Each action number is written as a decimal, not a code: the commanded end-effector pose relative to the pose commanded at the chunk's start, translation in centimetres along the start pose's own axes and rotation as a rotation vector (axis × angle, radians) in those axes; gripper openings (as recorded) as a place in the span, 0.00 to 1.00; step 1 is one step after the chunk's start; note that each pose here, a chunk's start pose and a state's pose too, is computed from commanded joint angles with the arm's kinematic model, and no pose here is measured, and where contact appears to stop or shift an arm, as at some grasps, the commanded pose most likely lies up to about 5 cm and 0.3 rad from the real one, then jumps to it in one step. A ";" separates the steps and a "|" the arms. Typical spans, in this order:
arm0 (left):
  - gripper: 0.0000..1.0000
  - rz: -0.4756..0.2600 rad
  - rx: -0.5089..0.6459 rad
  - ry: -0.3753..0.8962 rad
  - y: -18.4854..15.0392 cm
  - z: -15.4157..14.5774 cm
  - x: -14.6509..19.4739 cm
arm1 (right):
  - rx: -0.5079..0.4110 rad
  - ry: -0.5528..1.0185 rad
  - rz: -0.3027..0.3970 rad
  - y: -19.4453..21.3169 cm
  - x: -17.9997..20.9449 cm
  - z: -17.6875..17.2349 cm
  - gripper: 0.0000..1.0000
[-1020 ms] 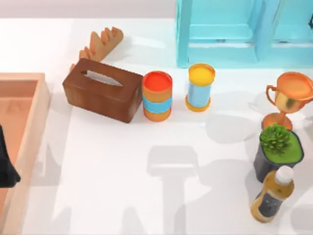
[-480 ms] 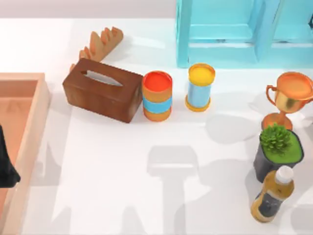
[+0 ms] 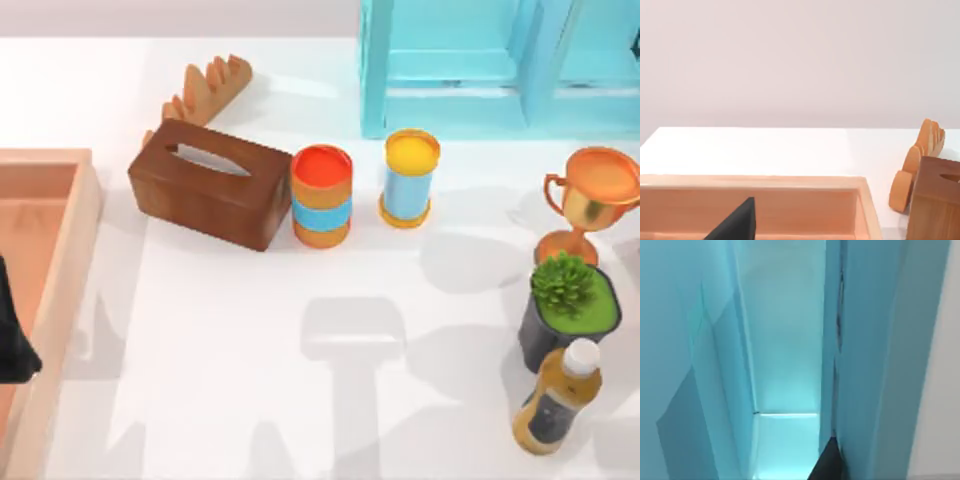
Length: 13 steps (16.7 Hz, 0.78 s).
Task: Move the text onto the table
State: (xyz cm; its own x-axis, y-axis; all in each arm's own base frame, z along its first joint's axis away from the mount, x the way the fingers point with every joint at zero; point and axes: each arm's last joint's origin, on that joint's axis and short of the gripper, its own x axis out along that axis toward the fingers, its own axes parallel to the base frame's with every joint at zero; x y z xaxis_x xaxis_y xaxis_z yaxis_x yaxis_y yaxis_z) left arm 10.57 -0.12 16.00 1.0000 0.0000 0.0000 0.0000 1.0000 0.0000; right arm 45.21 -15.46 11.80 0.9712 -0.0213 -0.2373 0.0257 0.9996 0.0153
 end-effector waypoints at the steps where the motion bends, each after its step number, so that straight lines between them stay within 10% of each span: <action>1: 1.00 0.000 0.000 0.000 0.0 0.0 0.0 | 0.003 0.009 0.011 0.0 -1.1 1.0 0.00; 7: 1.00 0.000 0.000 0.000 0.0 0.0 0.0 | -0.016 -0.056 0.060 0.6 -12.3 10.9 0.00; 13: 1.00 0.000 0.000 0.000 0.0 0.0 0.0 | -0.010 -0.044 -0.003 0.4 -21.1 12.8 0.00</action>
State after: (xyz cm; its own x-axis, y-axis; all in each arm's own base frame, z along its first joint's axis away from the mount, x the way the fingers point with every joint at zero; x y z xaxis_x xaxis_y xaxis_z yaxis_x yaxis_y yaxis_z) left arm 10.57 -0.12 16.00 1.0000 0.0000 0.0000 0.0000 1.0000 0.0000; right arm 27.74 -14.85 29.22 0.9806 -0.0247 -0.1944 0.0262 0.9996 0.0050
